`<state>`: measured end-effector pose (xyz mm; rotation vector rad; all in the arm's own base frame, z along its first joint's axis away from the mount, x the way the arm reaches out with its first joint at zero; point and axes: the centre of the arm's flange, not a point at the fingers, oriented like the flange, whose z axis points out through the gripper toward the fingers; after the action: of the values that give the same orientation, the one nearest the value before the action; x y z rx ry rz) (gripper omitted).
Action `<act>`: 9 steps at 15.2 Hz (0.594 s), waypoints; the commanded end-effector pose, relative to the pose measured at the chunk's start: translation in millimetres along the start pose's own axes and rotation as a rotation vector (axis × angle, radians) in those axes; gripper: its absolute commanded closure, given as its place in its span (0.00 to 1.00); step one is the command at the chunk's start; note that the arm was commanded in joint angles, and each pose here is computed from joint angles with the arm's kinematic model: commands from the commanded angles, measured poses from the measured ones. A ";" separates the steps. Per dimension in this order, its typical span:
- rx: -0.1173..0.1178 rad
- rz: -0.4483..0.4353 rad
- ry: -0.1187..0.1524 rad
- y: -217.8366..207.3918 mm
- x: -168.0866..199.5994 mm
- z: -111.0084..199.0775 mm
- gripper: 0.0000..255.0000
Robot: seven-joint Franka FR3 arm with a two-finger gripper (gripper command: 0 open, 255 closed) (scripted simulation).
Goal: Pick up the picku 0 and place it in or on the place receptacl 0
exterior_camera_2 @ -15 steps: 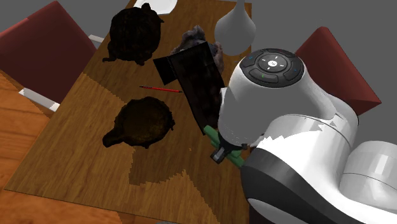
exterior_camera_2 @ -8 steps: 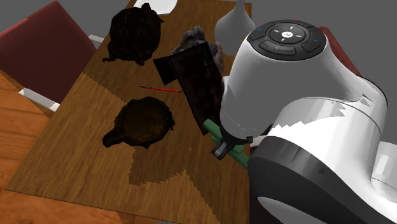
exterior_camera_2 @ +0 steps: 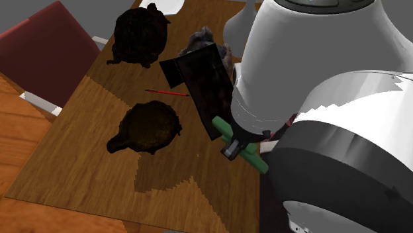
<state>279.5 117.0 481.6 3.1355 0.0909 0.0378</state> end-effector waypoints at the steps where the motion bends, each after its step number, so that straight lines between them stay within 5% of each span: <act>1: 0.000 0.000 0.000 0.9 -0.4 -11.3 1.00; 9: 0.000 0.000 0.000 -32.4 85.9 -13.6 1.00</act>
<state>349.2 150.6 497.4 3.1340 0.0907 0.0373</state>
